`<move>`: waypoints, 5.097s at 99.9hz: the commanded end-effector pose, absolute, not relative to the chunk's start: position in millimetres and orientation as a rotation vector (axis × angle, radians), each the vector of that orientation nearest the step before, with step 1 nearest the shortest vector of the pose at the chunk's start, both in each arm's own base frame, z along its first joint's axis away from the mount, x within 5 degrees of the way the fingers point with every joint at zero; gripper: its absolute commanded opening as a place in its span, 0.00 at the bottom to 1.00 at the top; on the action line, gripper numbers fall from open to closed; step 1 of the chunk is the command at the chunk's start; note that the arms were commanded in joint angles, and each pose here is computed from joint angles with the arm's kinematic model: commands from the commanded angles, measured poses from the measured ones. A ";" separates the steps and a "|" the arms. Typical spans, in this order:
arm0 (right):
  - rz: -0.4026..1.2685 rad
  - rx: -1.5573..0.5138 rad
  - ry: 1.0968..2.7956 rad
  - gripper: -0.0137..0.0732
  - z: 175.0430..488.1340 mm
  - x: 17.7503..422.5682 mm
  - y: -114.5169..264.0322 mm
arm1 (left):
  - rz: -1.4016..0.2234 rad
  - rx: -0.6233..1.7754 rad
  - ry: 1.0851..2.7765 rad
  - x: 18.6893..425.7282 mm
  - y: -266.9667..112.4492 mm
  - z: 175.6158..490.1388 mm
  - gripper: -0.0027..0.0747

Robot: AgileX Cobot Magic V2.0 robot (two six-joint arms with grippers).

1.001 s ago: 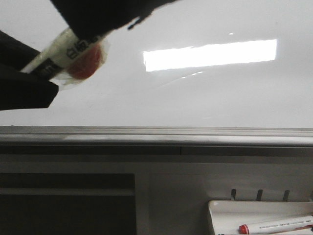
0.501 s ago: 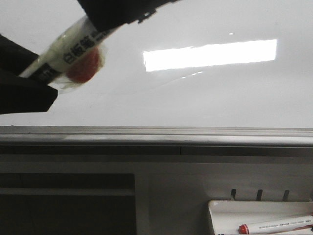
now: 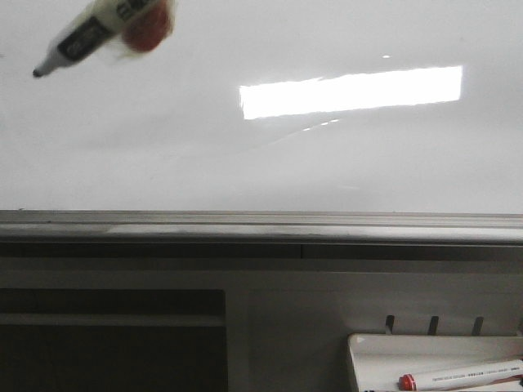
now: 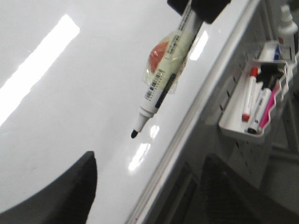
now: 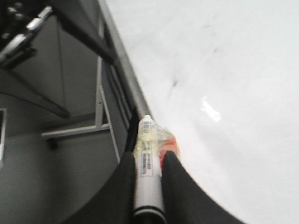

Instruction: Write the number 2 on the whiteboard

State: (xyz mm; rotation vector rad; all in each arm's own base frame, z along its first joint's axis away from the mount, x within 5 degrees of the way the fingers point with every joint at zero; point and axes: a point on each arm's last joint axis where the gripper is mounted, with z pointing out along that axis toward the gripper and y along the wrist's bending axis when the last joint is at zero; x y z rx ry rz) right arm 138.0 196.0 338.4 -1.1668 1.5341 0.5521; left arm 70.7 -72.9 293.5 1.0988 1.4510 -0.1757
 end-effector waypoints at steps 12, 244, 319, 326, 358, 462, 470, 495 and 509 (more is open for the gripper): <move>0.488 -0.951 1.461 0.08 362.4 149.1 189.5 | -0.171 0.636 1.469 66.4 -27.9 321.9 0.24; 0.514 -0.763 1.841 0.08 292.2 159.8 132.2 | -0.249 0.509 1.277 52.3 -14.0 339.2 0.01; 0.796 -1.110 1.816 0.08 331.2 179.4 193.8 | -0.008 1.293 1.300 110.2 -122.2 284.5 0.42; 0.804 -1.120 1.814 0.08 332.1 178.5 194.1 | 0.026 1.301 1.306 115.1 -125.1 286.1 0.42; 0.852 -1.173 1.801 0.08 334.0 169.1 201.2 | 0.057 1.349 1.296 120.1 -131.3 283.7 0.42; 0.791 -1.030 1.767 0.61 340.9 177.6 203.6 | 0.053 1.347 1.302 120.3 -131.6 283.3 0.01; 0.747 -0.975 1.752 0.84 343.8 182.4 201.5 | -0.002 1.278 1.369 121.0 -130.9 283.3 0.01; 0.643 -0.791 1.612 0.78 377.8 177.3 178.6 | -0.185 0.626 1.765 135.3 -111.0 283.7 0.01; 0.643 -0.761 1.554 0.74 392.2 167.0 168.1 | -0.394 0.419 1.862 137.6 -114.3 280.2 0.01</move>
